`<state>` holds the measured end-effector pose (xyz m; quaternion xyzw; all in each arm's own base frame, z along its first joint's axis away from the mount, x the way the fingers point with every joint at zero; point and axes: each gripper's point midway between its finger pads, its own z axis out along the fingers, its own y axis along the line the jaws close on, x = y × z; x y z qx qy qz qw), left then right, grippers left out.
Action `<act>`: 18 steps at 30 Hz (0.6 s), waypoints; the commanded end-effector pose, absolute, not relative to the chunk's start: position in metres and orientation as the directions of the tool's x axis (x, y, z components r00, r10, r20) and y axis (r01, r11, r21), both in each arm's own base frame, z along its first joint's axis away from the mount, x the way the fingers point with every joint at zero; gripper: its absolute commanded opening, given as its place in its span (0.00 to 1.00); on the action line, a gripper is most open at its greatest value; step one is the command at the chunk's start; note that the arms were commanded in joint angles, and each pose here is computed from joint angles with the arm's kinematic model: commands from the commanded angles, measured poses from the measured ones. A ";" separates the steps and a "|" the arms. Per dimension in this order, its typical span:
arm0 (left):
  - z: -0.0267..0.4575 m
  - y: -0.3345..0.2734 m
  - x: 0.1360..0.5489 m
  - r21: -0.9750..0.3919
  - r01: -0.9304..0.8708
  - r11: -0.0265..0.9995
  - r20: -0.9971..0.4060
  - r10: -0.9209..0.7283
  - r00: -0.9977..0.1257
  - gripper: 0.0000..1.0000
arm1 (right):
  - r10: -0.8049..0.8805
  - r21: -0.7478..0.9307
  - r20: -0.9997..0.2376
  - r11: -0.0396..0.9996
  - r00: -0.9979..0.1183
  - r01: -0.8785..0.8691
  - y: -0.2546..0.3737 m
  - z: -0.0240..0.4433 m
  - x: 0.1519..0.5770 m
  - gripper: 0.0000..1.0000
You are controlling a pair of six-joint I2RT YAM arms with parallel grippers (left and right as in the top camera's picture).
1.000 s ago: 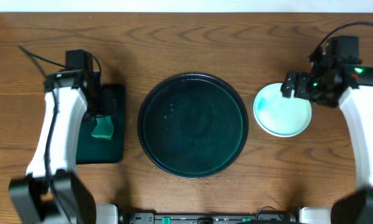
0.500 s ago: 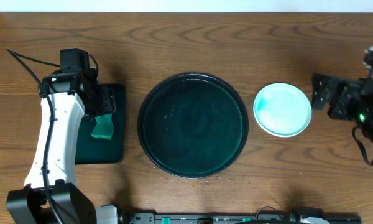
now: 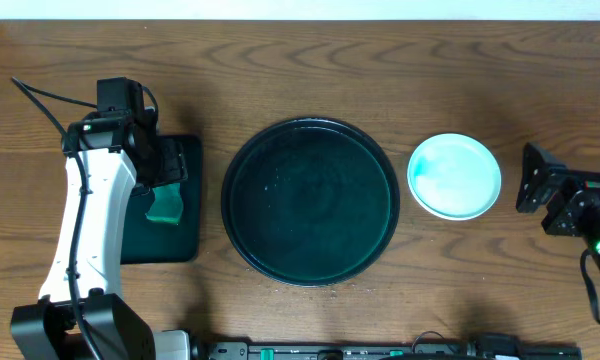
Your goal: Clean dirty plates on tray and stack at the side
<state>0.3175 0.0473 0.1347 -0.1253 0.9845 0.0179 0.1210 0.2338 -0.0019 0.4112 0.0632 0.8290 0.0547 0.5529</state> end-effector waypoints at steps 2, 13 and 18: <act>0.137 0.049 0.319 0.003 -0.267 0.964 -0.248 -0.258 -0.934 0.73 | 0.118 0.107 -0.938 0.993 -0.327 0.054 -0.008 0.385 0.238 0.99; 0.137 0.049 0.319 0.003 -0.267 0.964 -0.248 -0.258 -0.934 0.74 | 0.094 0.094 -0.995 0.996 -0.043 -0.004 -0.004 0.281 0.249 0.99; 0.137 0.049 0.319 0.003 -0.267 0.964 -0.247 -0.258 -0.934 0.73 | 0.106 0.105 -0.994 0.994 0.037 -0.013 -0.004 0.229 0.246 0.99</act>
